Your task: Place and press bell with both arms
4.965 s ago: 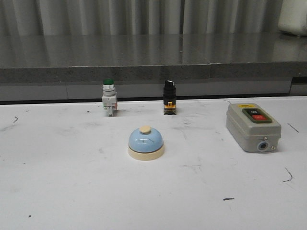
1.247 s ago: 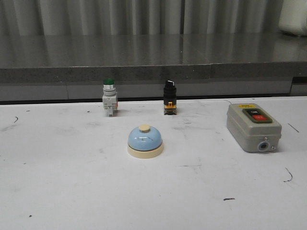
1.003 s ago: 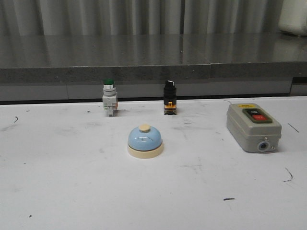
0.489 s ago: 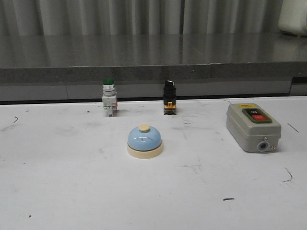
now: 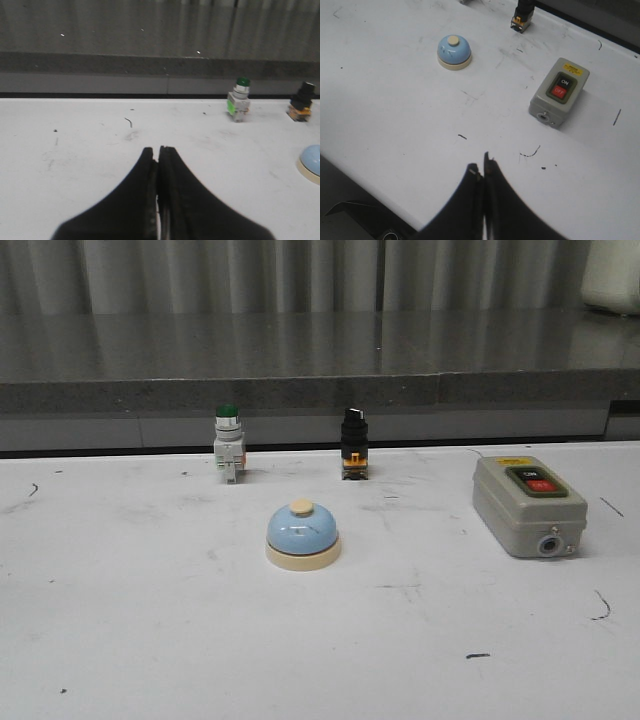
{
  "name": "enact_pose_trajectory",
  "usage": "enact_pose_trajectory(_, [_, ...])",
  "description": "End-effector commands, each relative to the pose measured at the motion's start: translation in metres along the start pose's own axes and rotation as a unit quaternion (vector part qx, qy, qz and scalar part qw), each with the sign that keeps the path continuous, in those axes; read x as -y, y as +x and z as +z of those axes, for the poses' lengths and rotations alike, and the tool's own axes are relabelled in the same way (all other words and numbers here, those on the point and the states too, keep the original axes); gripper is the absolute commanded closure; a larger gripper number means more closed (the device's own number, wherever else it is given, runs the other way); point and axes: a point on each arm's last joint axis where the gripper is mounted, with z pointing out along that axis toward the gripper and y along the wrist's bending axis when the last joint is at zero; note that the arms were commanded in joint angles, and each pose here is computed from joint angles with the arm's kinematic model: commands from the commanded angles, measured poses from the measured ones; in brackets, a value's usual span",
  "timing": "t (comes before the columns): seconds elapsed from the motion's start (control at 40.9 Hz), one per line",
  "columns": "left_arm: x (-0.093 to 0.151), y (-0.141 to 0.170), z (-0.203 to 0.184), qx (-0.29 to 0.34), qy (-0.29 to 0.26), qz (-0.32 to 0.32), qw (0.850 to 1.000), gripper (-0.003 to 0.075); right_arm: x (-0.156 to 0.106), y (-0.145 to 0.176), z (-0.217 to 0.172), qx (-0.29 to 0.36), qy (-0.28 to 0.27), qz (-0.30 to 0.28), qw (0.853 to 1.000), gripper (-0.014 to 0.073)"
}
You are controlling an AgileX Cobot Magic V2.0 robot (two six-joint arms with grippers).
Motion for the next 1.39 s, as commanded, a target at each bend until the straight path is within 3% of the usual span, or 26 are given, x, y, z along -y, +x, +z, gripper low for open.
enact_pose_trajectory(0.0, [-0.0023,-0.0034,-0.0044,0.098,-0.013,-0.011,0.995,0.074,0.0007,-0.0107,-0.0041,0.037,0.004,0.002,0.999,0.0664])
enact_pose_trajectory(1.37, [-0.0034,-0.0012,-0.0081,0.114,-0.023,0.01,0.993,0.074,0.0005,-0.0084,-0.0037,0.037,0.003,0.002,0.999,0.0664])
